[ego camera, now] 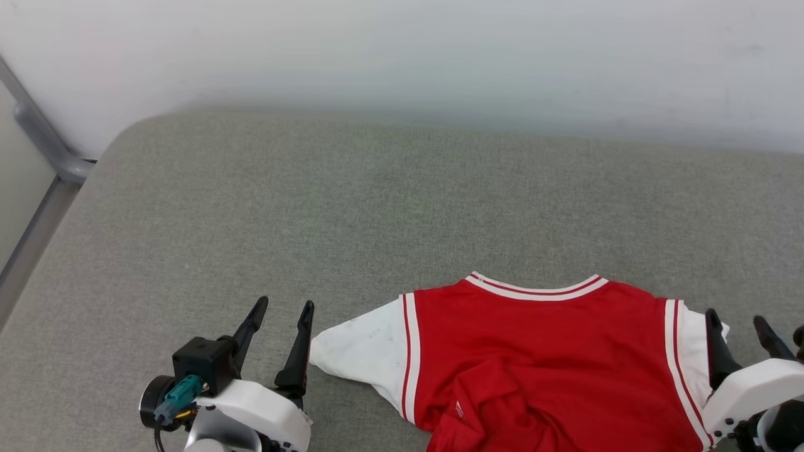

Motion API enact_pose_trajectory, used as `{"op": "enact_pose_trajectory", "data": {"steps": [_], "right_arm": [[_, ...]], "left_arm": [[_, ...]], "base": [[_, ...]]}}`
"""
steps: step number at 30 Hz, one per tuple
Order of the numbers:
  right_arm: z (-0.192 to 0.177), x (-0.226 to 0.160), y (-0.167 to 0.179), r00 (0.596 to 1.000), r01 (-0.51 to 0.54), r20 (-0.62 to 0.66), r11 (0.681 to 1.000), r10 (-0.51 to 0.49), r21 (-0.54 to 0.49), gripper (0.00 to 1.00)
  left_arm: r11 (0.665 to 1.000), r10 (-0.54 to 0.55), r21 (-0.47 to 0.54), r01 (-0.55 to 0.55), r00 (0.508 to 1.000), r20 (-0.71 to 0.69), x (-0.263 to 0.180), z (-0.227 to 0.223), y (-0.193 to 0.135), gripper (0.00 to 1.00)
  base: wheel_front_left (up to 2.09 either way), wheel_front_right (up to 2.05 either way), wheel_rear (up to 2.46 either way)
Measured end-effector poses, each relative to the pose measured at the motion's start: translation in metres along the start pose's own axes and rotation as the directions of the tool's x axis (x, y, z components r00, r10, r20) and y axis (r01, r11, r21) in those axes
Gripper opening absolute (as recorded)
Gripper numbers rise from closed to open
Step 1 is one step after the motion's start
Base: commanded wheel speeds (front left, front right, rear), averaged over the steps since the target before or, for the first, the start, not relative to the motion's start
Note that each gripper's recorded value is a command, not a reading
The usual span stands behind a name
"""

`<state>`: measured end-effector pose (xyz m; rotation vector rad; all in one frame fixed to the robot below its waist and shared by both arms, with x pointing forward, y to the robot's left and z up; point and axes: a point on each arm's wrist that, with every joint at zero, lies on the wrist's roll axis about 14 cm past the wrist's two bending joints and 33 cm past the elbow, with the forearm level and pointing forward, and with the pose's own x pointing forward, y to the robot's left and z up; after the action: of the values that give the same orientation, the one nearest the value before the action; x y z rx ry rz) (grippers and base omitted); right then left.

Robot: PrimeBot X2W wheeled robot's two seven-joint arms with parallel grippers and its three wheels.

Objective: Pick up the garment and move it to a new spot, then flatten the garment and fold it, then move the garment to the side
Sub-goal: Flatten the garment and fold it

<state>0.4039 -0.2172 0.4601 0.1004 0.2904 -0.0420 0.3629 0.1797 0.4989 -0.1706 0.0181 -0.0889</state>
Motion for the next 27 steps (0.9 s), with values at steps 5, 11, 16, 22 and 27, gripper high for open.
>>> {"op": "enact_pose_trajectory", "data": {"steps": [5, 11, 16, 22, 27], "right_arm": [[0.027, -0.012, 0.022, 0.986, -0.061, 0.155, 0.998, 0.065, -0.036, 1.00], [0.039, -0.033, 0.043, 0.959, -0.122, 0.249, 0.990, 0.135, -0.064, 1.00], [0.039, -0.050, 0.049, 0.951, -0.144, 0.266, 0.988, 0.156, -0.063, 1.00], [0.036, -0.066, 0.050, 0.951, -0.164, 0.263, 0.986, 0.163, -0.021, 1.00], [0.036, -0.069, 0.048, 0.953, -0.164, 0.259, 0.986, 0.156, 0.011, 1.00]], "left_arm": [[1.000, 0.009, 0.007, -0.009, 1.000, 0.008, -0.008, 0.003, 0.000, 1.00], [1.000, 0.016, 0.016, -0.016, 1.000, 0.017, -0.015, 0.008, 0.001, 1.00], [1.000, 0.003, 0.019, -0.003, 1.000, -0.012, -0.016, 0.006, -0.001, 1.00], [0.998, -0.065, -0.018, 0.063, 0.986, -0.152, -0.004, -0.005, -0.010, 1.00], [0.988, -0.152, -0.052, 0.143, 0.938, -0.310, 0.013, -0.016, -0.024, 1.00]], "base": [[0.00, 0.00, 0.00], [0.00, 0.00, 0.00], [0.00, 0.00, 0.00], [0.00, 0.00, 0.00], [0.00, 0.00, 0.00]]}}
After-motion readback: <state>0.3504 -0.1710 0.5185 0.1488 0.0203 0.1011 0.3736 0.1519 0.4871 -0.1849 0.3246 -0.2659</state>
